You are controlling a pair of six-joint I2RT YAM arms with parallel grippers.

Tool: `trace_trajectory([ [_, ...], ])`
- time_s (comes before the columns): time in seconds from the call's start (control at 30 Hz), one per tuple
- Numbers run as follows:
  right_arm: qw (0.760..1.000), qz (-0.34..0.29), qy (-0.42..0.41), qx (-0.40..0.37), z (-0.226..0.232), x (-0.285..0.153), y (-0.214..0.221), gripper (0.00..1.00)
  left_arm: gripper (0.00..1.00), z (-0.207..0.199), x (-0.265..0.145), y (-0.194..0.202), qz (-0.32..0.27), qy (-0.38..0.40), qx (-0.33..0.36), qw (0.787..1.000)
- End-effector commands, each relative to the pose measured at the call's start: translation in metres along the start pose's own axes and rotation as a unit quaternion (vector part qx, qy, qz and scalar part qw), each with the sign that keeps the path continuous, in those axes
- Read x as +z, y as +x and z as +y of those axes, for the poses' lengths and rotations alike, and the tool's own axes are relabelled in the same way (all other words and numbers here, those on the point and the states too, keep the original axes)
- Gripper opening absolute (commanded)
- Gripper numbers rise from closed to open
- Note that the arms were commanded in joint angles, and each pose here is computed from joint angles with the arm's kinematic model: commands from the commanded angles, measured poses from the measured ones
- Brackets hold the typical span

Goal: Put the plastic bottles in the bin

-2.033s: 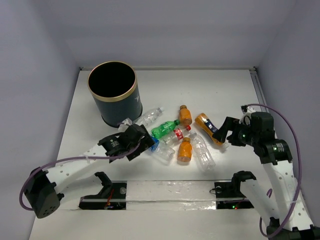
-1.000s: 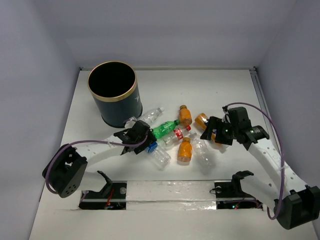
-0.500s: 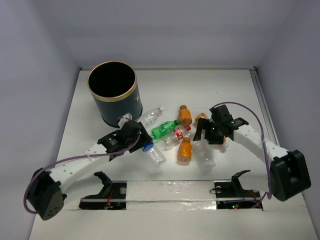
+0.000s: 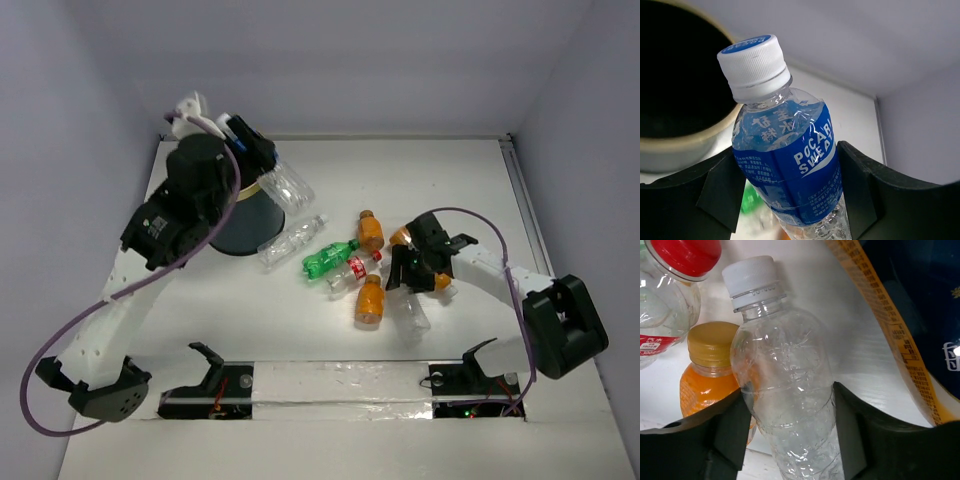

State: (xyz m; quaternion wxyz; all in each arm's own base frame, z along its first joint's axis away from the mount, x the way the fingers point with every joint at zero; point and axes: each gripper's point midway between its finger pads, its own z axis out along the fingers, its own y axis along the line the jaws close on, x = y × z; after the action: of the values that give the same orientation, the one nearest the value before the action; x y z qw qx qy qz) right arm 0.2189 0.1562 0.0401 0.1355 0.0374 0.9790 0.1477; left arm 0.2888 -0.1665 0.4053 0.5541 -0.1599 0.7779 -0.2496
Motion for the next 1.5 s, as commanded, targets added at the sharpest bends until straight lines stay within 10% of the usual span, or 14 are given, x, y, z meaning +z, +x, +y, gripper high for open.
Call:
trace_trajectory([
  [0.0, 0.999, -0.043, -0.004, -0.009, 0.005, -0.007, -0.017, 0.58, 0.45, 0.023, 0.01, -0.066, -0.083, -0.068, 0.074, 0.991],
  [0.5, 0.954, -0.23, -0.193, -0.03, 0.097, -0.2, -0.077, 0.54, 0.46, 0.153, 0.094, -0.134, -0.158, -0.278, 0.092, 0.943],
  [0.73, 0.9, -0.292, -0.318, -0.062, 0.192, -0.287, -0.129, 0.54, 0.9, 0.153, 0.105, -0.112, -0.129, -0.246, 0.098, 0.956],
  [0.83, 0.874, -0.305, -0.37, -0.081, 0.249, -0.314, -0.15, 0.54, 0.93, 0.134, 0.087, -0.122, -0.138, -0.211, 0.092, 0.963],
  [1.07, 0.806, -0.351, -0.472, -0.065, 0.356, -0.347, -0.208, 0.55, 0.85, 0.097, 0.022, -0.109, -0.135, -0.102, 0.043, 0.985],
  [1.23, 0.754, -0.387, -0.531, -0.003, 0.413, -0.343, -0.25, 0.55, 0.56, 0.086, -0.022, -0.085, -0.134, -0.038, -0.008, 0.99],
  [1.47, 0.735, -0.416, -0.534, 0.042, 0.454, -0.292, -0.288, 0.55, 0.47, 0.096, -0.051, -0.047, -0.109, -0.037, -0.004, 0.993],
])
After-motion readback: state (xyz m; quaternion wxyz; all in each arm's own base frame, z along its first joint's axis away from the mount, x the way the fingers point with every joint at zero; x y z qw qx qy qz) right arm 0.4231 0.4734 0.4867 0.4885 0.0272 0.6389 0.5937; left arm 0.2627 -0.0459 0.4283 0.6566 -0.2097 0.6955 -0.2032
